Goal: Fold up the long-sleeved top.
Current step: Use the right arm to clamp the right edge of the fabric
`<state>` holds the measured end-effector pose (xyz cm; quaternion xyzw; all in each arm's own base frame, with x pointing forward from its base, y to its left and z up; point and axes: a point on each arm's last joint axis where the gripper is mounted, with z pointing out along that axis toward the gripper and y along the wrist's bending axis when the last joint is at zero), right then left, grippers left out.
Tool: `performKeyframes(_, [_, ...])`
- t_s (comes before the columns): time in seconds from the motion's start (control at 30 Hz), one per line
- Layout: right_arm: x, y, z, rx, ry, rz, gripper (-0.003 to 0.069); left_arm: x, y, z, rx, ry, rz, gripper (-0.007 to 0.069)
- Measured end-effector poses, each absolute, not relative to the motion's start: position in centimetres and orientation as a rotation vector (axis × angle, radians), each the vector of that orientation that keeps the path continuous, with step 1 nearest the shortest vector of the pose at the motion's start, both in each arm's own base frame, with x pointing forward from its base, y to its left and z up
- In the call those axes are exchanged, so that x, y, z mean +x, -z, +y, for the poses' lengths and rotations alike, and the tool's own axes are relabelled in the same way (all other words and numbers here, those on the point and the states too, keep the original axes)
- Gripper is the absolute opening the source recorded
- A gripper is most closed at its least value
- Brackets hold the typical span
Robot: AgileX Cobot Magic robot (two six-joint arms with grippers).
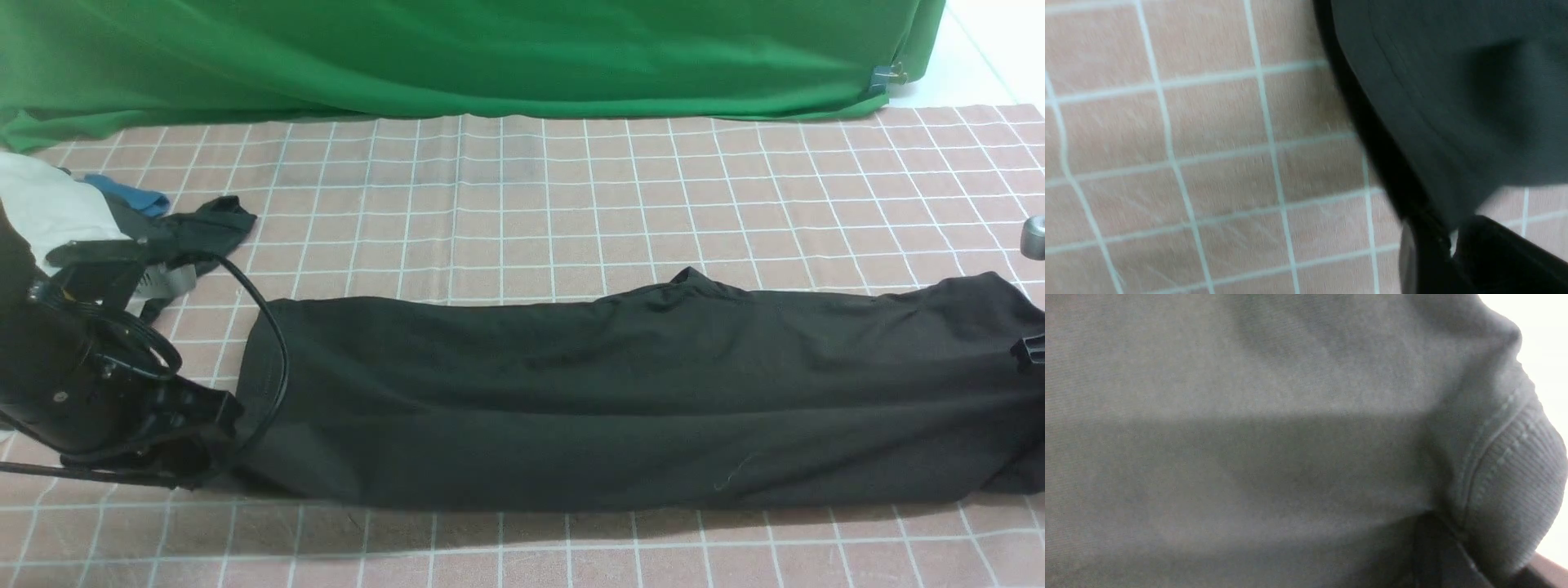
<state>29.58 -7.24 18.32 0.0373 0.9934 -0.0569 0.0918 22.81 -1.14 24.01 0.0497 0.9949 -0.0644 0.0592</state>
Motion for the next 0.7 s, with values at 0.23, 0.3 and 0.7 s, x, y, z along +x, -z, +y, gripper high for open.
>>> performKeyframes(0.23, [29.6, -18.3, -7.2, 0.107, 0.168, 2.952, 0.0071, 22.5, -24.0, -1.3, 0.111, 0.222, 3.044, 0.0369])
performKeyframes(0.3, [29.5, -18.3, -7.2, 0.108, 0.168, 2.956, 0.0071, 22.8, -24.1, -1.6, 0.106, 0.27, 3.01, 0.0401])
performKeyframes(0.7, [29.6, -18.3, -7.2, 0.106, 0.168, 2.946, 0.0071, 26.7, -23.3, -11.8, 0.712, 0.393, 2.535, 0.0023])
